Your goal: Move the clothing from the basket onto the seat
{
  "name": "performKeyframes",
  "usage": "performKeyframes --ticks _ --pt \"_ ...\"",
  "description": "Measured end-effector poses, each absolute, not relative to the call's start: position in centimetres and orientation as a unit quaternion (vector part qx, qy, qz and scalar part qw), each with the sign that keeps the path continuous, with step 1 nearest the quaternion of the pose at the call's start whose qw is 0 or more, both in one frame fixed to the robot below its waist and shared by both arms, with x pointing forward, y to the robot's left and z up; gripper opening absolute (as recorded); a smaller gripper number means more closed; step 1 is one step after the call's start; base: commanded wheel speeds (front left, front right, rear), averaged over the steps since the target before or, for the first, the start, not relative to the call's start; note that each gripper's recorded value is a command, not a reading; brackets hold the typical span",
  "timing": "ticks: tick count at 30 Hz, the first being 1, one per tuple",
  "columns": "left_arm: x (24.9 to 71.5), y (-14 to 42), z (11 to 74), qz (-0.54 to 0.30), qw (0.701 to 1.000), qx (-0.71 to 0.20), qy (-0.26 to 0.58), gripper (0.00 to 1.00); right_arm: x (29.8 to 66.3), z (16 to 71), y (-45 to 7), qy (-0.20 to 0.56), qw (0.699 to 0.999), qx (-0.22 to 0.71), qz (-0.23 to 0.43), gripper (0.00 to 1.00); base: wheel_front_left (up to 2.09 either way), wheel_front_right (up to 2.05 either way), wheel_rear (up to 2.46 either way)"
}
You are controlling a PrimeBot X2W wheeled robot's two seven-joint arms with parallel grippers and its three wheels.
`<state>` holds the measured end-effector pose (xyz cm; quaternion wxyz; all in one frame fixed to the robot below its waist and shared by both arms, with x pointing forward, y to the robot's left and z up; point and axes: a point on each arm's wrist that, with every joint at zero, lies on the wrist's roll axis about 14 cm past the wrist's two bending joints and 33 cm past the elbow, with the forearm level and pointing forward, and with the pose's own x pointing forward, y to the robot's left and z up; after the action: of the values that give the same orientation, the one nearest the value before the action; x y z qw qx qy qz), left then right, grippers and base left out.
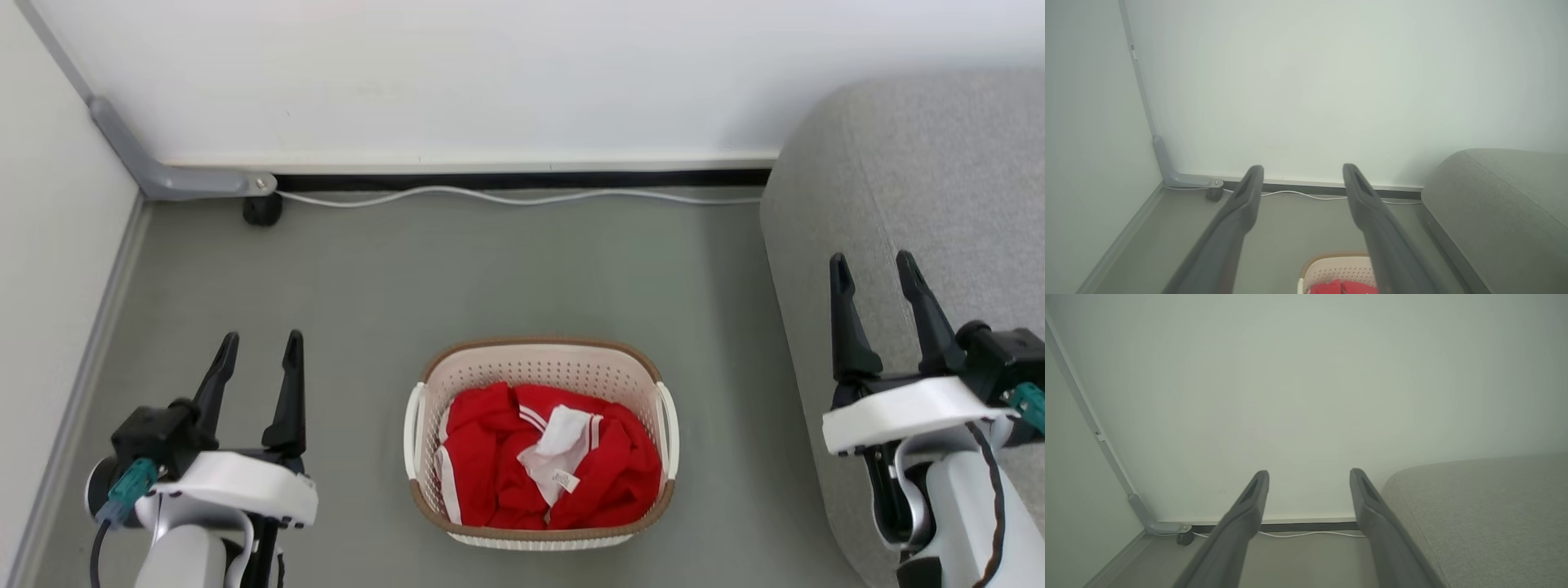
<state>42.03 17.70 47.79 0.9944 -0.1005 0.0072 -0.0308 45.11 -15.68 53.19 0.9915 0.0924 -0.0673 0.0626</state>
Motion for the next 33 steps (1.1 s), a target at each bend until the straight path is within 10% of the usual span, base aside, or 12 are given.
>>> performKeyframes --ticks 33 --pt "37.0 19.9 46.3 0.01 0.997 -0.076 0.025 1.0 42.7 53.0 -15.4 -0.066 0.991 0.094 0.067 1.0 0.0 0.0 0.0"
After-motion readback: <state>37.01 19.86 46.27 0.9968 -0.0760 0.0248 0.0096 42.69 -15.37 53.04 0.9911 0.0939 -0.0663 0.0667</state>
